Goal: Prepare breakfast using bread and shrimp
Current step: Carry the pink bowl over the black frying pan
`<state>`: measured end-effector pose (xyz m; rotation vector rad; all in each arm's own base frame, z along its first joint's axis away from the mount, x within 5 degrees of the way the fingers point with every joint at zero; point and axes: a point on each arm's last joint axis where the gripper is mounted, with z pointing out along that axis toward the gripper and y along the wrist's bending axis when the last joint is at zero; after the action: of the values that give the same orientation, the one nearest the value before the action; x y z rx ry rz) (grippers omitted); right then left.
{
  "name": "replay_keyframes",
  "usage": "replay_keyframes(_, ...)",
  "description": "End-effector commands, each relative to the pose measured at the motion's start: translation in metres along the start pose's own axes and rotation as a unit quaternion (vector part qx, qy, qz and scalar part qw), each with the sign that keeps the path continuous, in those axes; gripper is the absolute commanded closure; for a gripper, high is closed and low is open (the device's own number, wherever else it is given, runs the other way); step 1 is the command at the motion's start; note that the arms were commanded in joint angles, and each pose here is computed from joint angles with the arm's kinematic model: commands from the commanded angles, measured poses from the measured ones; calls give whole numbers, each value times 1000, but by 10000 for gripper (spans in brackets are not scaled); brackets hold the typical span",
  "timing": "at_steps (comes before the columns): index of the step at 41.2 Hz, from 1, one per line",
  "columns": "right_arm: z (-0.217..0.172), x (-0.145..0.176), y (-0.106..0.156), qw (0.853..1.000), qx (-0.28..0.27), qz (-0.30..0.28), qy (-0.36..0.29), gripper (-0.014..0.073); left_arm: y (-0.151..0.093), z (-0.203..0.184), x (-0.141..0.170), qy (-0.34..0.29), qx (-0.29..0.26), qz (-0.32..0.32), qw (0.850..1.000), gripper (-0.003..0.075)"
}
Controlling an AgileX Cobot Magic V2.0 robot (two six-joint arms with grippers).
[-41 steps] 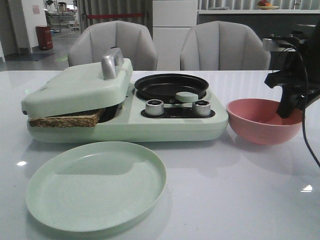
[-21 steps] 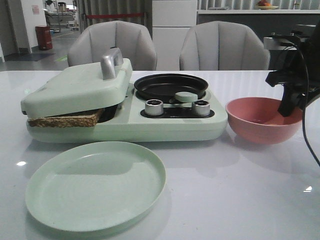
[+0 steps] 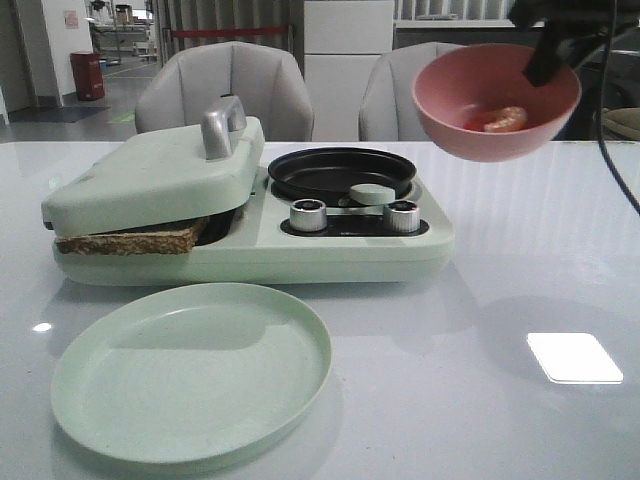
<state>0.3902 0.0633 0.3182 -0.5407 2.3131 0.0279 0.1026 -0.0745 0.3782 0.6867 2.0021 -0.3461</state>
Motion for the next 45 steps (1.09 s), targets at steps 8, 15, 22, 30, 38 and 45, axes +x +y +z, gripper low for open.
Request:
replay_keyframes(8,-33,-47,44,982,29,-95,-158,627,-1,-6,-14,-54,5,-4,999,442)
replay_keyframes(15,-36,-59,59,966,43,-134,-215,627,-1,-6,-14,-54,5,-4,999,442)
replay_keyframes(22,-37,-67,61,953,56,-144,-261,627,-1,-6,-14,-54,5,-4,999,442)
replay_keyframes(30,-27,-69,61,944,70,-168,-274,627,-1,-6,-14,-54,5,-4,999,442)
replay_keyframes(38,-12,-67,62,941,82,-208,-255,626,-1,-6,-14,-54,5,-4,999,443)
replay_keyframes(45,-9,-72,61,942,84,-208,-251,626,-1,-6,-14,-54,5,-4,999,442)
